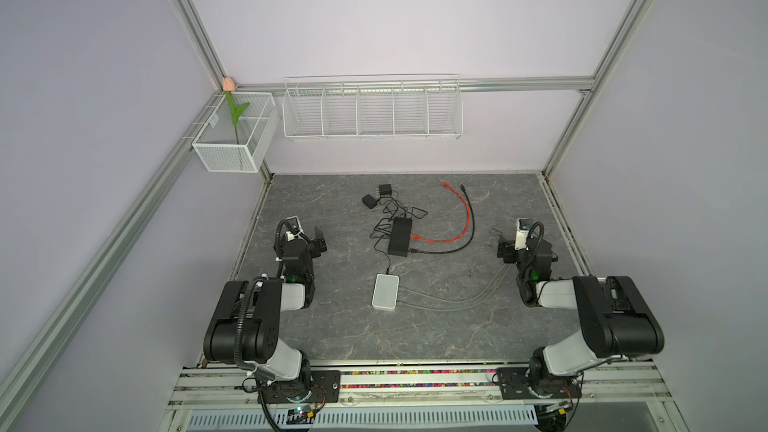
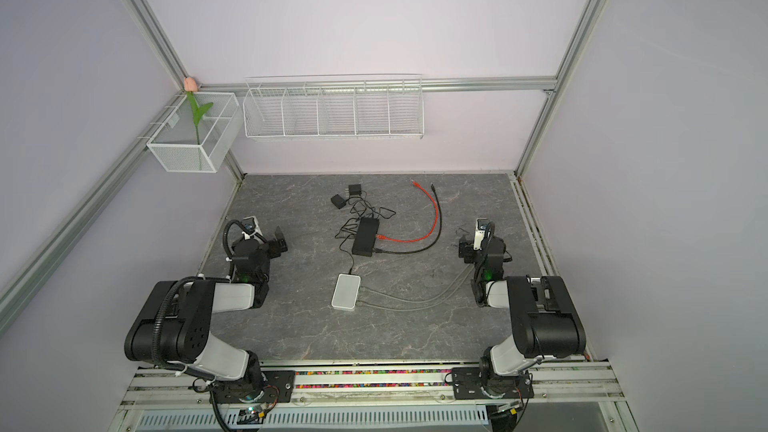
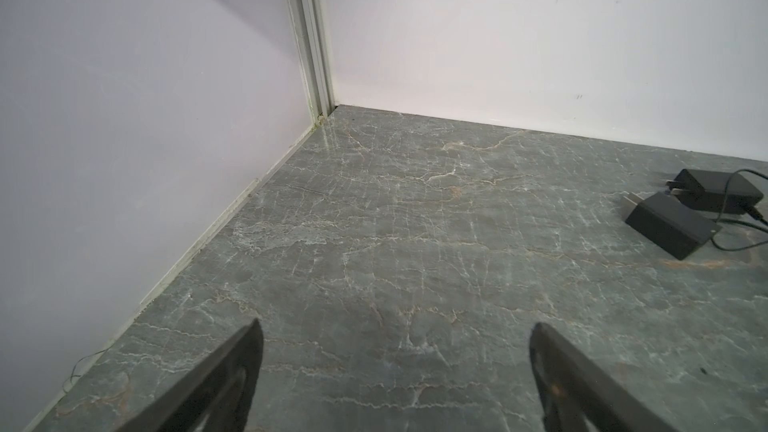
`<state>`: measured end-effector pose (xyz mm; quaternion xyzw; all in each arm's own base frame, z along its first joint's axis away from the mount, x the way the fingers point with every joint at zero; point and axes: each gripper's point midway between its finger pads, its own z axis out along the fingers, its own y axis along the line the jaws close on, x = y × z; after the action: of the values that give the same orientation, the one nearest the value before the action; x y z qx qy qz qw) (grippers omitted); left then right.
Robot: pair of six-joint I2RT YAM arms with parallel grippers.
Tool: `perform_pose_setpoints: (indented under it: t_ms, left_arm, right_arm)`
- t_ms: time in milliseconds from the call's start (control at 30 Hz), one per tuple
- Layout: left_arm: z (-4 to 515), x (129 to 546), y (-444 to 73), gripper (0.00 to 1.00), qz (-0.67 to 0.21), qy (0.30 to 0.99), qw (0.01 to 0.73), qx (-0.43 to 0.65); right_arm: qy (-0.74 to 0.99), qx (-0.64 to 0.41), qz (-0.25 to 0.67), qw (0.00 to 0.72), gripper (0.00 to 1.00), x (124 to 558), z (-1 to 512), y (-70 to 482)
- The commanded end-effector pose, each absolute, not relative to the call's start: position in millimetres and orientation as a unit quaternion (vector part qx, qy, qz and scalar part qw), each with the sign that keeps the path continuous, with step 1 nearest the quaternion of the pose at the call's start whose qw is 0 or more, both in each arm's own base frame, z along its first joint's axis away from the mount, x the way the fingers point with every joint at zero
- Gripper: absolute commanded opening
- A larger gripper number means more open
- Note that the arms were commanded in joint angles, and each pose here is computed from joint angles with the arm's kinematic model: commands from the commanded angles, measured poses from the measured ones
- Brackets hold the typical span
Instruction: Insert the plug into the switch port
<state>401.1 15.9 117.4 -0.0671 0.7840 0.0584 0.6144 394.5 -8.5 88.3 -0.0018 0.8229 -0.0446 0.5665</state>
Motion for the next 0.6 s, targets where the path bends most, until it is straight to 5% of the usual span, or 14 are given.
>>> perform_pose_setpoints:
  t_ms: [0,567]
  left_arm:
    - [115,400,-7,0.99,0.016,0.788,0.615,-0.006]
    - [115,405,10,0.99,0.021,0.792,0.609,-0.045]
  right_arm:
    - [0.82,-0.016,-0.018,0.571,0.89,395,92,0]
    - [0.821,-0.021,0.0,0.571,0.89,395,92,2]
